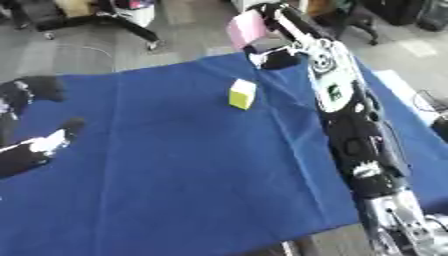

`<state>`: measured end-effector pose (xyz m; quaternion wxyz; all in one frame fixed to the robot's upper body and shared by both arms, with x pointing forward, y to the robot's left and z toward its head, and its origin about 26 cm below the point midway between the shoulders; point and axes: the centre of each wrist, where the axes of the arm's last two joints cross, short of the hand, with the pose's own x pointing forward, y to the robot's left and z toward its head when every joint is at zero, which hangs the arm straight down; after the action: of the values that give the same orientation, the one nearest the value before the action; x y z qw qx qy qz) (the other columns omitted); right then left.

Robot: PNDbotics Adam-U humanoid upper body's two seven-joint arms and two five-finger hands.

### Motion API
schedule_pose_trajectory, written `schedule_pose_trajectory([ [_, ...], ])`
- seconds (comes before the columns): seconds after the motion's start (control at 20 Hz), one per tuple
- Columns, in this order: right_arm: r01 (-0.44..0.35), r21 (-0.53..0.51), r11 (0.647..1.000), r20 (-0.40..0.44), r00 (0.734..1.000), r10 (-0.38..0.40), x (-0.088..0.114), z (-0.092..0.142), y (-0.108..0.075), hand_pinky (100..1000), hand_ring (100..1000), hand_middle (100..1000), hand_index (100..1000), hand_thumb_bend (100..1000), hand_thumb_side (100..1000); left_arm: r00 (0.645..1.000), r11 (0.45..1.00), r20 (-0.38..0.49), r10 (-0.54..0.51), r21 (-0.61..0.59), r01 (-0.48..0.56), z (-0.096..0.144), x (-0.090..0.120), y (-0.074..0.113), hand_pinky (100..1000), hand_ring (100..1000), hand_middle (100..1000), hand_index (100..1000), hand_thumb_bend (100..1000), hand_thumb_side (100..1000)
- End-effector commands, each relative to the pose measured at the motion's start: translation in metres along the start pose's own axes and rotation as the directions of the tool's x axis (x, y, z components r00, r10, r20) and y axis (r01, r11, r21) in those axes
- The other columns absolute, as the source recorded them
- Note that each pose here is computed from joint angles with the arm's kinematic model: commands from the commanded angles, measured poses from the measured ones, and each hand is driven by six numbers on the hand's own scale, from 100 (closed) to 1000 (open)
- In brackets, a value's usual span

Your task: Pick up the objects with one hand, pass them to the other hand, and then place them into the box on the other side of the table.

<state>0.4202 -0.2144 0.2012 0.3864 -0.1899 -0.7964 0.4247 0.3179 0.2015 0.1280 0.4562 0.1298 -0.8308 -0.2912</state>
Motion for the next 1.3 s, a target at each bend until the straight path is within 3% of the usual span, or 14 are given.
schedule_pose_trajectory([
  [0.05,0.095,-0.012,0.995,0.119,0.988,-0.093,0.042,-0.006,0.006,736,688,564,612,100,100,0.999,0.999,0.027,-0.039,-0.025,0.039,-0.008,0.003,-0.010,865,685,681,807,542,432],
  [0.35,0.268,0.046,0.962,0.200,0.941,-0.272,0.080,-0.001,0.039,723,674,559,601,100,123,0.996,0.995,0.044,-0.072,-0.069,0.075,-0.018,-0.002,-0.039,862,689,690,812,541,407],
  [0.6,0.360,0.094,0.928,0.218,0.902,-0.372,0.096,0.001,0.056,716,666,554,592,100,168,0.996,0.994,0.070,-0.053,-0.089,0.059,-0.030,-0.003,-0.066,862,689,691,811,572,428],
  [1.0,0.388,0.140,0.911,0.212,0.887,-0.410,0.100,0.004,0.068,713,663,551,589,100,189,0.987,0.990,0.111,0.119,-0.086,-0.109,-0.038,0.000,-0.096,860,681,681,798,621,475],
  [1.3,0.394,0.154,0.906,0.190,0.888,-0.419,0.097,0.005,0.072,710,662,551,588,100,209,0.969,0.980,0.152,0.196,-0.012,-0.196,-0.039,0.001,-0.092,860,682,678,796,657,438],
])
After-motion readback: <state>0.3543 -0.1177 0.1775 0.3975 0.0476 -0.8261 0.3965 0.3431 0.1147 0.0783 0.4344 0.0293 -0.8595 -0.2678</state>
